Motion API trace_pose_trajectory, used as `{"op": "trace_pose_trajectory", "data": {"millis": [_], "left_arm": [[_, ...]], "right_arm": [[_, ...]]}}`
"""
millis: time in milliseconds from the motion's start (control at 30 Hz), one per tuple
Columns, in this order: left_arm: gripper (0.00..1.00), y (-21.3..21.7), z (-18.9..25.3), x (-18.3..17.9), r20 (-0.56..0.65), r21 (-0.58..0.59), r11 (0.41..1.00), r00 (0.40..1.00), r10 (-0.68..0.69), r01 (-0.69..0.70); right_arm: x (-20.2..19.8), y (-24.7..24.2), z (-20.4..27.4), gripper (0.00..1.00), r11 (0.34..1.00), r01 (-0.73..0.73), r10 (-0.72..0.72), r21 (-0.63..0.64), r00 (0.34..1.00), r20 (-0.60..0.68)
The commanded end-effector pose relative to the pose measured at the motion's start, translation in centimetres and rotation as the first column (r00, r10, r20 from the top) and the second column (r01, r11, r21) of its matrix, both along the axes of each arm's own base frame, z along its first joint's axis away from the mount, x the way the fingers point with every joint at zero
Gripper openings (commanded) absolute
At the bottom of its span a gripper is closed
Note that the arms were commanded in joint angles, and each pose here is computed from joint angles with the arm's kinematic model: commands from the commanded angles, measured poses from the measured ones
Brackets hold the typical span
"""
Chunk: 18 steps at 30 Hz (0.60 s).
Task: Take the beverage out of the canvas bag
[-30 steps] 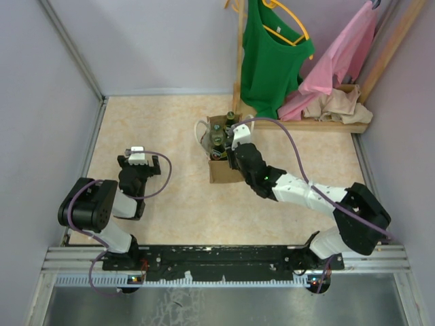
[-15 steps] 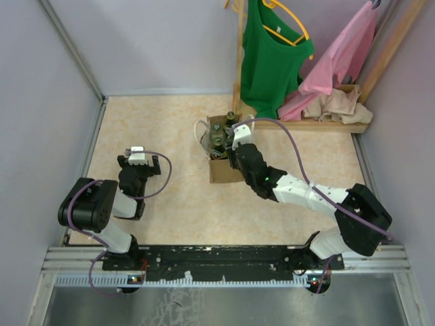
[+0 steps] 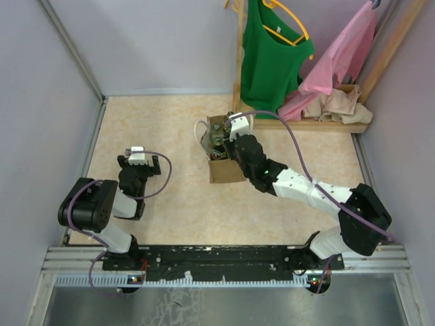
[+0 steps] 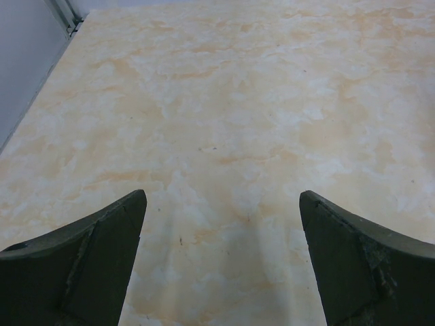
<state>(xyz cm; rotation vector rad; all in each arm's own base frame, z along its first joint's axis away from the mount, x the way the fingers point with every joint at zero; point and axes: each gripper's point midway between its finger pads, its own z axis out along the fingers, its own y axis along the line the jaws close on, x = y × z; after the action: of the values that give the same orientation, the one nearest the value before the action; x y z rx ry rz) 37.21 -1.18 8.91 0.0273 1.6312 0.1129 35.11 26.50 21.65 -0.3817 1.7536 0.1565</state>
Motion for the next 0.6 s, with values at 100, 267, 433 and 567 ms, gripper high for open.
{"op": "trace_pose_trajectory", "data": {"millis": [100, 267, 433, 567], "left_arm": [[1.0, 0.0, 0.9, 0.5, 0.03, -0.011, 1.0, 1.0, -0.002, 0.003], [1.0, 0.0, 0.9, 0.5, 0.03, -0.011, 1.0, 1.0, -0.001, 0.002], [1.0, 0.0, 0.9, 0.5, 0.031, -0.012, 1.0, 1.0, -0.001, 0.002], [1.0, 0.0, 0.9, 0.5, 0.031, -0.012, 1.0, 1.0, -0.002, 0.002]], "right_arm": [[0.3, 0.4, 15.4, 0.0, 0.962, -0.051, -0.031, 0.27, 0.956, 0.292], [-1.1, -0.6, 19.2, 0.0, 0.942, -0.082, -0.033, 0.325, 0.942, 0.334], [-2.5, -2.3, 23.3, 0.0, 0.93, -0.1, -0.053, 0.353, 0.915, 0.399], [-3.6, -4.4, 27.1, 0.0, 0.925, -0.09, -0.101, 0.37, 0.879, 0.466]]}}
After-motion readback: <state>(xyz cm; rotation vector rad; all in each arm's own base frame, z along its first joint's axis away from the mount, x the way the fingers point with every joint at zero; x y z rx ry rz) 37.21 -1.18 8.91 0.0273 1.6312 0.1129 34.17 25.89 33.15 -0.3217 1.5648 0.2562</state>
